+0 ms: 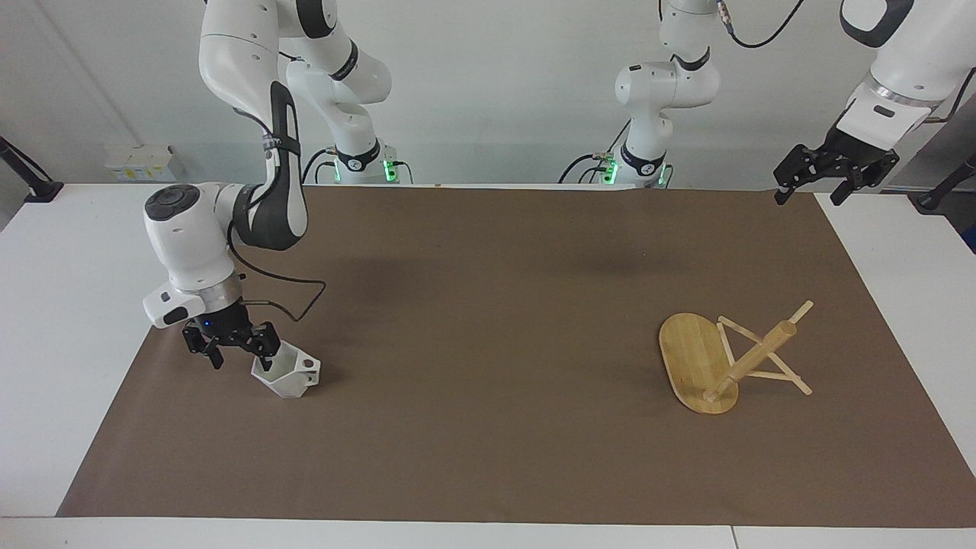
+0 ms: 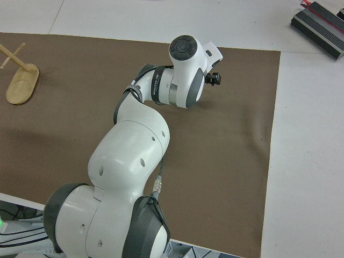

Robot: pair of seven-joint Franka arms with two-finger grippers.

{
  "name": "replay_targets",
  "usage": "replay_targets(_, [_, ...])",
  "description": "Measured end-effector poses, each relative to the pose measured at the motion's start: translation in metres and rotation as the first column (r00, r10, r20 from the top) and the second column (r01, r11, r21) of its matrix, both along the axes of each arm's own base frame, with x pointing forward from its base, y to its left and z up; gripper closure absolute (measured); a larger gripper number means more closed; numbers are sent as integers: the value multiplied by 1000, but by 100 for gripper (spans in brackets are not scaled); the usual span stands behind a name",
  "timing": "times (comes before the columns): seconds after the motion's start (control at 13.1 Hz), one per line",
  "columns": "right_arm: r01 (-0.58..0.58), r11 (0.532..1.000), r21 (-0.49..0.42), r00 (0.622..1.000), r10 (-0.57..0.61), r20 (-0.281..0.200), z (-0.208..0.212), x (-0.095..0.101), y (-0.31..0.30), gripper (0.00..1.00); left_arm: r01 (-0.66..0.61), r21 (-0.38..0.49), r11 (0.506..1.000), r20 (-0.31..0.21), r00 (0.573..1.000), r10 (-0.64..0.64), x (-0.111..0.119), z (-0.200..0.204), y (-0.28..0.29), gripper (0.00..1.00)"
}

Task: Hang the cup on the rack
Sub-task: 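Close the right gripper on the white cup's rim and lift it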

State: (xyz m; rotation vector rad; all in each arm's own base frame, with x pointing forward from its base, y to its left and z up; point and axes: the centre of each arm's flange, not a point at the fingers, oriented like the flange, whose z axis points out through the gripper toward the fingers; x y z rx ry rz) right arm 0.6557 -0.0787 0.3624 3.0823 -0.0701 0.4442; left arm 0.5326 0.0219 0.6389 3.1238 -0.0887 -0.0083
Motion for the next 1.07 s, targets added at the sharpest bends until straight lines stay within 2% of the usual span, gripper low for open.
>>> replay_targets(0.08, [0,1000,0,1000,0,-2,-1,0,0,8,0,0,1000,0,1000,0,0,0,0,0])
replay_targets(0.23, [0,1000,0,1000,0,-2,-1,0,0,22,0,0,1000,0,1000,0,0,0,0,0])
replay_targets(0.3, [0,1000,0,1000,0,-2,-1,0,0,22,0,0,1000,0,1000,0,0,0,0,0])
replay_targets(0.46, [0,1000,0,1000,0,-2,-1,0,0,40,0,0,1000,0,1000,0,0,0,0,0])
replay_targets(0.69, [0,1000,0,1000,0,-2,-2,0,0,75,0,0,1000,0,1000,0,0,0,0,0])
replay_targets(0.84, [1,1000,5,1000,-1,3,1,1,2,92,0,0,1000,0,1000,0,0,0,0,0])
replay_targets(1.07, [0,1000,6,1000,0,4,3,1,3,96,0,0,1000,0,1000,0,0,0,0,0])
